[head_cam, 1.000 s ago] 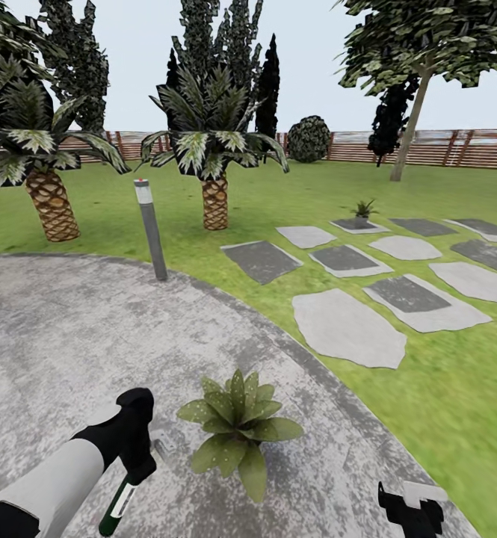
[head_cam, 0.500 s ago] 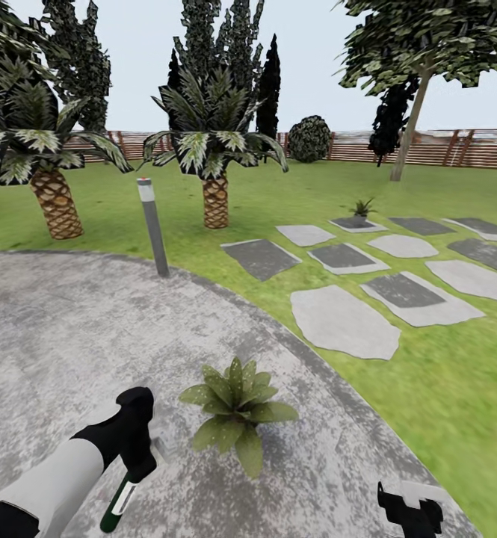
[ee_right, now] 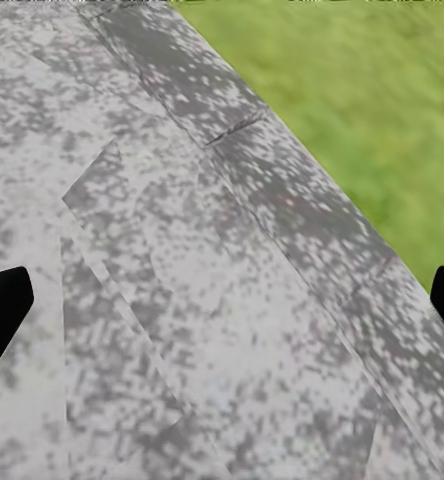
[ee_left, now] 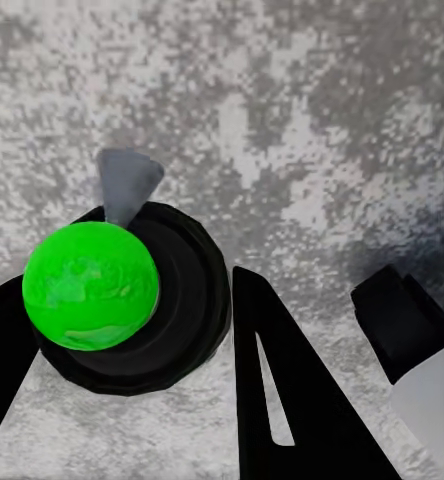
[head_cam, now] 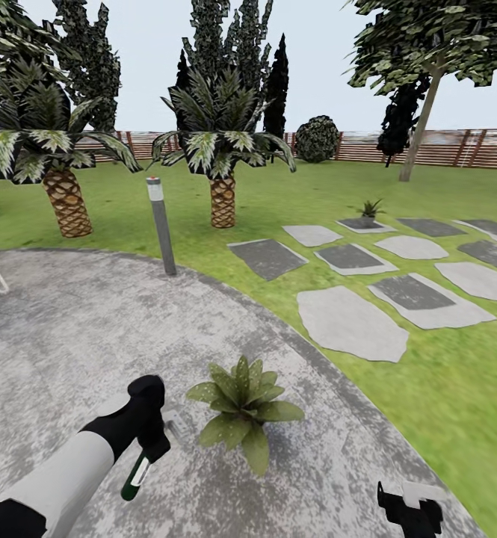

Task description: Pick up the pesticide atomizer in the garden and spray insectifuge to fully cover both potted plants in the garden.

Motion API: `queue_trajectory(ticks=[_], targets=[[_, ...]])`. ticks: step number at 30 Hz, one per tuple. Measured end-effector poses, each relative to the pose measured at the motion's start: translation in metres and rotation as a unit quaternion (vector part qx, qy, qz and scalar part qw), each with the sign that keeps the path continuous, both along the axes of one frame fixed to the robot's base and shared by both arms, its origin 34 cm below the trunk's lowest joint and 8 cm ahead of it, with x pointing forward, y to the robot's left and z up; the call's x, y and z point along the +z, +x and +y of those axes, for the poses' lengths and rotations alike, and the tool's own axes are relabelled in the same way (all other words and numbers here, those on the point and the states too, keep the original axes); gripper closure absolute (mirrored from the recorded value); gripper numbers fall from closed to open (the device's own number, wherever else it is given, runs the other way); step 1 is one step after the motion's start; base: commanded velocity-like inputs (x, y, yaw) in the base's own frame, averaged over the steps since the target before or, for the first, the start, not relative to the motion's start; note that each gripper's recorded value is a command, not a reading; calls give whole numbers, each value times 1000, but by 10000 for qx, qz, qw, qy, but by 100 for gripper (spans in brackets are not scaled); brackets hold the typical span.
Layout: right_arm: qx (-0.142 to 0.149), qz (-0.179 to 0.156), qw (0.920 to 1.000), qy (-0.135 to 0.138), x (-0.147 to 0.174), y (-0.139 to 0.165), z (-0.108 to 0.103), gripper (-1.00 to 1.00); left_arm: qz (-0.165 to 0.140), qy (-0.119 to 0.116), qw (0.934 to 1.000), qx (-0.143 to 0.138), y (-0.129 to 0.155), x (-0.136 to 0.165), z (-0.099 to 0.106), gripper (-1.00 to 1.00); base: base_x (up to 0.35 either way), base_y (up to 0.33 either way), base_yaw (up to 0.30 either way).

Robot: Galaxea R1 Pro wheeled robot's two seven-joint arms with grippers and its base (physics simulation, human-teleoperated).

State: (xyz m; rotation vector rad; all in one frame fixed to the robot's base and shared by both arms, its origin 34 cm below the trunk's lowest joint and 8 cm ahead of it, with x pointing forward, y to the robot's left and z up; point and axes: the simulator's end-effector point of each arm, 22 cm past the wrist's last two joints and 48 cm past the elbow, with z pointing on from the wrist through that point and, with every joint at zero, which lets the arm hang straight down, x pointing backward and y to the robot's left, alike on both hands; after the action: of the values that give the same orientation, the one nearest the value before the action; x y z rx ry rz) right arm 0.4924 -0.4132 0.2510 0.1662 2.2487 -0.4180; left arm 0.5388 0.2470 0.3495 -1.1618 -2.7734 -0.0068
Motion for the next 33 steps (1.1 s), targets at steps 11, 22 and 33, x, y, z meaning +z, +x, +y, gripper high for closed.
queue_trajectory(ticks=[11, 22, 33], targets=[[0, 0, 10000, -1, 0, 0, 0, -100, 74, -28, 10000, 5, -6, -4, 1, 100, 112, -211, 0], [0, 1, 10000, -1, 0, 0, 0, -100, 80, -30, 10000, 15, -7, -5, 1, 100, -196, -236, 45], [-3, 0, 10000, -1, 0, 0, 0, -100, 390, -621, 9972, 148, -3, 20, -19, 100, 24, -264, 217]])
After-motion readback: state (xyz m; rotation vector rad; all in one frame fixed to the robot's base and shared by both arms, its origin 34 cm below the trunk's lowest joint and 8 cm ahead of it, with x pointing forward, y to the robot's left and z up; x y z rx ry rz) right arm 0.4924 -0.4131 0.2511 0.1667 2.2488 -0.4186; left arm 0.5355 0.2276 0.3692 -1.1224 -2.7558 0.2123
